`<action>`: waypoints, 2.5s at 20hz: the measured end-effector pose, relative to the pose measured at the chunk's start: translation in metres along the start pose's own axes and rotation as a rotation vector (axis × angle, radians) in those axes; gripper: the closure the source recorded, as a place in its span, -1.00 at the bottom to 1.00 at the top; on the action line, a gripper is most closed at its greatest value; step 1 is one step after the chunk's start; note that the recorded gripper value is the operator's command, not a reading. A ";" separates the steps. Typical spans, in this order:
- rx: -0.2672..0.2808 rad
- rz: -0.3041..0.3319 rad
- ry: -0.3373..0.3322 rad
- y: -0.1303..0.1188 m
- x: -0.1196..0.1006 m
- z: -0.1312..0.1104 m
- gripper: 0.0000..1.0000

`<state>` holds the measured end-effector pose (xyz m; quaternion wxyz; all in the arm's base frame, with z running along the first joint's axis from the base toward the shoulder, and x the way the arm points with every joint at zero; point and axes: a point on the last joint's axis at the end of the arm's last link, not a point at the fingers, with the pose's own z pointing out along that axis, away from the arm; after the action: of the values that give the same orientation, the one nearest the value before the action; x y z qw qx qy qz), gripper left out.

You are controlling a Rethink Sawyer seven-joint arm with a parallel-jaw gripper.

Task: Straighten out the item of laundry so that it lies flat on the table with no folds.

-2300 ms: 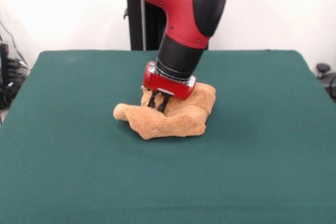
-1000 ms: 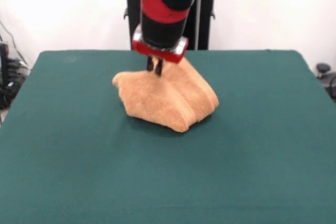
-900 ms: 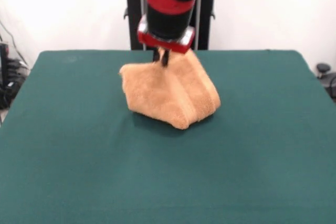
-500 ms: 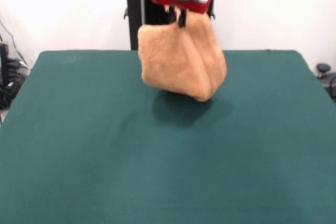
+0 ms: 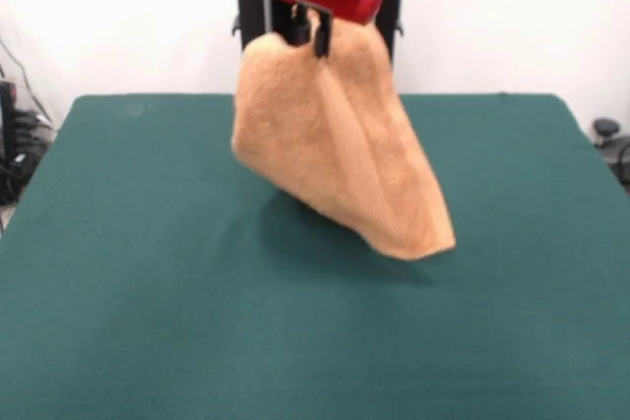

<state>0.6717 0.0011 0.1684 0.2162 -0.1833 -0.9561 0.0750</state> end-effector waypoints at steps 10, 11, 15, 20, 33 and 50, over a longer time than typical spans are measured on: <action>0.034 -0.002 -0.020 -0.004 -0.058 0.026 1.00; 0.036 -0.003 -0.018 -0.003 -0.059 0.028 1.00; 0.056 -0.006 -0.013 -0.008 -0.059 0.032 1.00; 0.077 0.029 0.004 -0.053 -0.077 0.016 1.00; 0.089 0.182 0.023 -0.202 -0.109 -0.041 1.00; -0.069 0.167 -0.323 -0.046 -0.006 -0.063 1.00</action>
<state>0.6899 -0.0397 0.2329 0.0465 -0.2548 -0.9618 0.0884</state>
